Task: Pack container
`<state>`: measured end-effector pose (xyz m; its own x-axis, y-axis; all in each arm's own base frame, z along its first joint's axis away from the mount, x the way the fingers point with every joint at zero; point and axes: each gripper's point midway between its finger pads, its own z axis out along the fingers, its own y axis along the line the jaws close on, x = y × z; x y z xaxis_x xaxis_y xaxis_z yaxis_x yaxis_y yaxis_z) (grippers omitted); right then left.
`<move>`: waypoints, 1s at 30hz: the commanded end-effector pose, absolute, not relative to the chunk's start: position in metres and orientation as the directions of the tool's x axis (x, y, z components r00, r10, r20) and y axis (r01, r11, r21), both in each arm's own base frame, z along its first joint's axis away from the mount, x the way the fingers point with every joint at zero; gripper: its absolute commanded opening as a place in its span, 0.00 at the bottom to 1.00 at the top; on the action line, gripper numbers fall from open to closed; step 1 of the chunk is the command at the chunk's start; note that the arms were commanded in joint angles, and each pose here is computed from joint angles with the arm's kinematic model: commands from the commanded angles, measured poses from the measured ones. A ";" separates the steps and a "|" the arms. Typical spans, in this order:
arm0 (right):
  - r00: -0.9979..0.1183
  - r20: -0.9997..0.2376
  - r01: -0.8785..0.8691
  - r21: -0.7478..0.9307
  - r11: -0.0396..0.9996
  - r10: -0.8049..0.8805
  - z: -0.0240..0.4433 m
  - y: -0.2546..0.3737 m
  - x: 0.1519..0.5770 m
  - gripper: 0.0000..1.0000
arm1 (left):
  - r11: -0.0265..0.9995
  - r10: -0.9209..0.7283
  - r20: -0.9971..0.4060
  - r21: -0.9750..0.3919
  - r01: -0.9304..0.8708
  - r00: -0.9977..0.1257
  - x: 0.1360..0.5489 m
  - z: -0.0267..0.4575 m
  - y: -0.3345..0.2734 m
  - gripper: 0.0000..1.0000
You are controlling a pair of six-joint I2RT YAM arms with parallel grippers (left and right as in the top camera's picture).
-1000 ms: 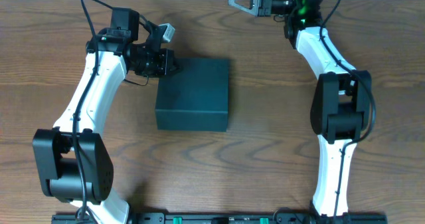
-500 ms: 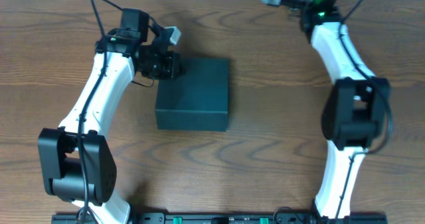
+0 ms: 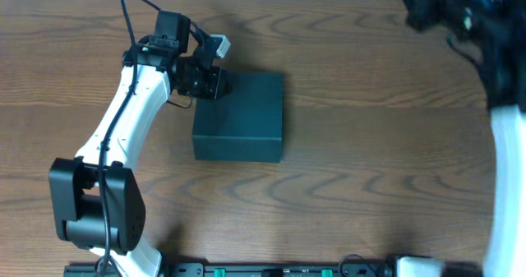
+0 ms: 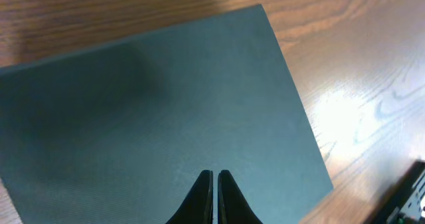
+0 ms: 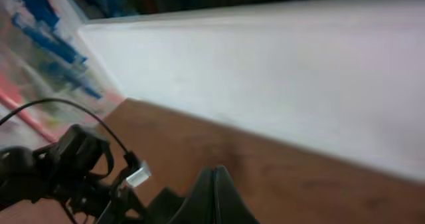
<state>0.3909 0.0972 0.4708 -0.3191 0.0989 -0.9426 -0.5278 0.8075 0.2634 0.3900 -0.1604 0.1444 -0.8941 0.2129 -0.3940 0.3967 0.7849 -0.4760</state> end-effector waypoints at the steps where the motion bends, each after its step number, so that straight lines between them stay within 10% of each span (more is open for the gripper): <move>1: -0.321 -0.947 -0.425 0.149 0.893 0.005 0.437 0.098 0.385 0.02 | 0.768 0.276 -0.414 -0.448 0.458 -0.868 0.386 0.144 -0.160 0.06; 13: -0.836 -0.548 -0.312 0.439 0.843 -0.024 0.200 0.174 0.304 0.02 | 0.754 0.338 -0.368 -0.445 0.484 -0.866 0.379 0.119 -0.158 0.06; 30: -0.880 -0.473 -0.286 0.432 0.855 -0.056 0.097 0.234 0.240 0.02 | 0.727 0.378 -0.268 -0.507 0.463 -0.886 0.363 0.088 -0.161 0.06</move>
